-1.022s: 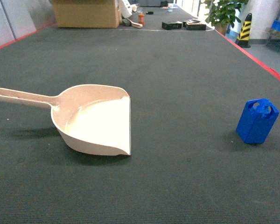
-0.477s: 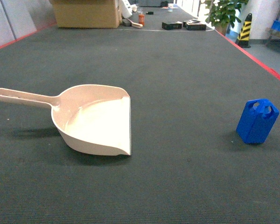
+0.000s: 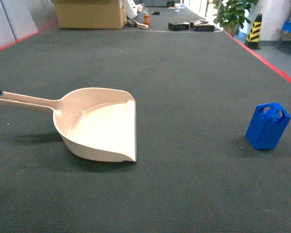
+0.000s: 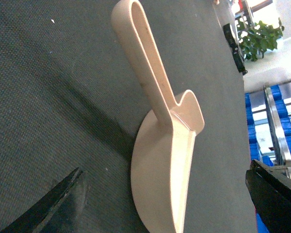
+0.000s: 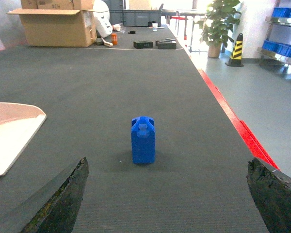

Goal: Place part in tray to right shelf

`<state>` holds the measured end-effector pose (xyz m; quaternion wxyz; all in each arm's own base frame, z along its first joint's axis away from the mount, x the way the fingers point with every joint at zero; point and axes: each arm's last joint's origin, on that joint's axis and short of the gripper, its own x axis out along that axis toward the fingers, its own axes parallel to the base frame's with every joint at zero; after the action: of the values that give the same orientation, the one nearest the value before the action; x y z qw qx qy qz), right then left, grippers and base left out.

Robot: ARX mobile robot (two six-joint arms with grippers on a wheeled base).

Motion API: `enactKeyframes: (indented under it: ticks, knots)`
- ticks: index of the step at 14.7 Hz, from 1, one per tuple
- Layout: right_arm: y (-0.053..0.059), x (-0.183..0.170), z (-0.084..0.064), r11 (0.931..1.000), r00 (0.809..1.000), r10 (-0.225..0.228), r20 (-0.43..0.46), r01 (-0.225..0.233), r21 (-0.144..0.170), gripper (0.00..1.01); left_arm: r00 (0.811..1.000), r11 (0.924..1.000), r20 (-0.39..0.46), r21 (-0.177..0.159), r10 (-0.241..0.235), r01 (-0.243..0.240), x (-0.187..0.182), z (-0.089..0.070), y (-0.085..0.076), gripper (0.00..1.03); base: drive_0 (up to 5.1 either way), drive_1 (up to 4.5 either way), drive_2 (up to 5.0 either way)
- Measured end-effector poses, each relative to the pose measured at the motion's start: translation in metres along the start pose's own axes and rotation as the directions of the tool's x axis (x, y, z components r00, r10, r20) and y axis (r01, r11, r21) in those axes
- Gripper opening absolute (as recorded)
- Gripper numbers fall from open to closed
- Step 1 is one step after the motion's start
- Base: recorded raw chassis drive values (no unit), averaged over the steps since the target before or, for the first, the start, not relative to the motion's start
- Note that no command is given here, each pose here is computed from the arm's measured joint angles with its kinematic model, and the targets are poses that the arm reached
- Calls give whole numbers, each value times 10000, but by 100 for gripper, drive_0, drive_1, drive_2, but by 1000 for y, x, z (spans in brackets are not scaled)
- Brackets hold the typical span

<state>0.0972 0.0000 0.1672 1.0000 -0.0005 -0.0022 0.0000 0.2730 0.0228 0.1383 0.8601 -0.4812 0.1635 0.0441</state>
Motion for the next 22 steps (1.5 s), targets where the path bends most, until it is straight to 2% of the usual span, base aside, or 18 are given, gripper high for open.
enactKeyframes:
  ticks: [1,2,3,7,8,9,10,12,13,14,16,19,22]
  knots:
    - [0,0,0,10000,10000,0,-4,0,0,98,9996,9995,135,-201,246,-244,16,3,6,98,0,0,0]
    - [0,0,0,10000,10000,0,0,0,0,98,9974,9957,39,-589,713,-710,23,3,11,98,0,0,0]
    - [0,0,0,10000,10000,0,-8,0,0,98,9969,9941,6,-740,791,-788,22,3,12,98,0,0,0]
    - [0,0,0,10000,10000,4,-4,-4,0,98,9969,9932,107,-884,776,-763,22,4,12,98,0,0,0]
    - [0,0,0,10000,10000,0,-4,0,0,98,9971,9932,469,-966,-605,648,20,5,12,98,0,0,0]
    - [0,0,0,10000,10000,0,-4,0,0,98,9870,9808,526,-1155,-1517,1569,23,3,14,98,0,0,0]
    - [0,0,0,10000,10000,0,0,0,0,98,9764,9698,714,-1221,-2037,2113,30,5,12,98,0,0,0]
    - [0,0,0,10000,10000,0,-4,0,0,98,9689,9629,819,-1192,-2334,2420,49,13,3,98,0,0,0]
    - [0,0,0,10000,10000,0,-4,0,0,98,9736,9663,689,-1253,-2175,2248,58,13,4,98,0,0,0]
    - [0,0,0,10000,10000,0,-4,0,0,98,9820,9727,549,-1374,-1809,1869,67,11,7,98,0,0,0]
    - [0,0,0,10000,10000,0,-4,0,0,98,9888,9777,447,-1493,-1427,1479,81,12,15,98,0,0,0]
    - [0,0,0,10000,10000,0,-4,0,0,98,9920,9803,649,-1586,-1086,1177,99,18,26,98,0,0,0]
    - [0,0,0,10000,10000,0,-4,0,0,98,9897,9797,949,-1590,-1076,1218,120,29,27,98,0,0,0]
